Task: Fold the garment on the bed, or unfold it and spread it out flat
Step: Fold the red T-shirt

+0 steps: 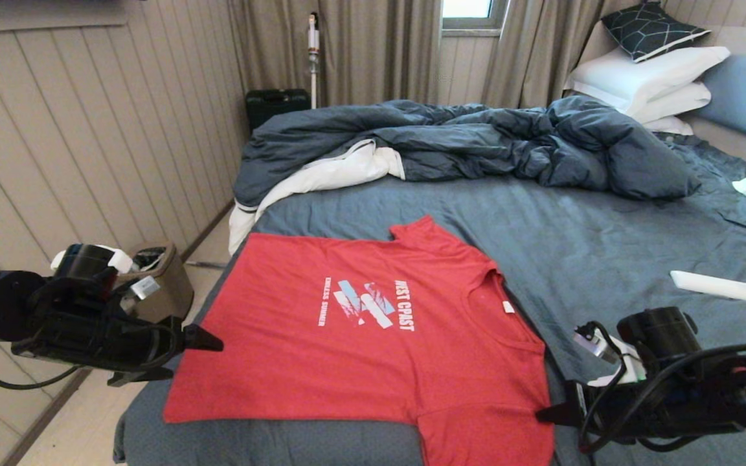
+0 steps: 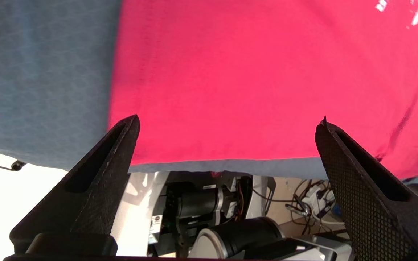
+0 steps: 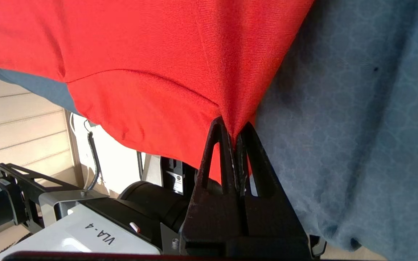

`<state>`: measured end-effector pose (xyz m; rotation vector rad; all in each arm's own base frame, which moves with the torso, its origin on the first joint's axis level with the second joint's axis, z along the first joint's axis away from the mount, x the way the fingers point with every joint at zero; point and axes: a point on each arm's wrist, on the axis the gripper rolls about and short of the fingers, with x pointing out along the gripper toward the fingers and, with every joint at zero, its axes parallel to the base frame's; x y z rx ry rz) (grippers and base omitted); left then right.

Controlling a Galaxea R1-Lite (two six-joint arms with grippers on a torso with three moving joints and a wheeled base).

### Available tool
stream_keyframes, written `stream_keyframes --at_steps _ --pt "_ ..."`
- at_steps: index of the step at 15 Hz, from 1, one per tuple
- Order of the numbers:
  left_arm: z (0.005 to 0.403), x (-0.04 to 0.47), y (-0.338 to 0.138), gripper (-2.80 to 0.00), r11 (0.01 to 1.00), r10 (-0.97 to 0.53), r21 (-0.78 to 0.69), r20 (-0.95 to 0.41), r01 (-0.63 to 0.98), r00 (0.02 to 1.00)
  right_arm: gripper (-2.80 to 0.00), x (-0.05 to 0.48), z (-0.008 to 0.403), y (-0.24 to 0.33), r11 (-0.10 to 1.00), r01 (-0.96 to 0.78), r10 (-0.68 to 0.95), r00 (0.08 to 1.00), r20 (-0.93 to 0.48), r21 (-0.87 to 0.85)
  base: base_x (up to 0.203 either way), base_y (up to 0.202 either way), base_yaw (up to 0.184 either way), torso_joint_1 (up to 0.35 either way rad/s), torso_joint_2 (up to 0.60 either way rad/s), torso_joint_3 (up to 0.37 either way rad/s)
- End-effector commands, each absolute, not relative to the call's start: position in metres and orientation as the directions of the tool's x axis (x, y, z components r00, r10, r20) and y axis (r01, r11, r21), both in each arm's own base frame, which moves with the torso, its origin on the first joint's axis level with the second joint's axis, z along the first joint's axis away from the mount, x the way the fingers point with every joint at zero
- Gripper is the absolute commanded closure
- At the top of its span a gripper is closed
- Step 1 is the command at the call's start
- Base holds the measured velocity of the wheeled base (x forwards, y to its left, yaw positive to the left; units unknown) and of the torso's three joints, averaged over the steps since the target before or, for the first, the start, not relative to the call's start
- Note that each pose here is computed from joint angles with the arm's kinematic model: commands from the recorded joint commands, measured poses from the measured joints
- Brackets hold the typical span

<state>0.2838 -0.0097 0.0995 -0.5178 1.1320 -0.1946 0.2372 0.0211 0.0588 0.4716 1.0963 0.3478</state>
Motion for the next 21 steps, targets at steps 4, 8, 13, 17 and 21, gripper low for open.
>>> stream_keyframes --at_steps 4,8,13,17,21 --pt "0.073 0.298 0.004 -2.80 0.859 -0.389 -0.483 -0.831 -0.168 0.397 0.00 0.239 0.062 0.021 0.846 -0.043 0.495 0.432 -0.754 0.531 0.000 0.000 0.000 0.000 0.00 0.000" --pt "0.061 0.285 0.000 -2.80 0.862 -0.396 -0.477 -0.845 -0.171 0.359 0.00 0.237 0.063 0.020 0.846 -0.038 0.493 0.436 -0.753 0.531 0.000 0.000 0.000 0.000 0.00 0.000" --pt "0.056 0.263 -0.008 -2.80 0.872 -0.399 -0.470 -0.846 -0.140 0.352 0.00 0.239 0.064 0.020 0.846 -0.045 0.494 0.443 -0.748 0.532 0.000 0.000 0.000 0.000 0.00 0.000" --pt "0.052 0.263 -0.018 0.00 0.899 -0.357 -0.419 -0.870 -0.128 0.340 0.00 0.238 0.066 0.019 0.846 -0.047 0.492 0.450 -0.745 0.530 0.000 0.000 0.000 0.000 0.00 0.000" --pt "0.048 0.262 -0.022 0.00 0.912 -0.333 -0.395 -0.871 -0.111 0.360 0.00 0.241 0.069 0.014 0.848 -0.042 0.483 0.470 -0.739 0.528 0.000 0.000 0.000 0.000 0.00 0.000"
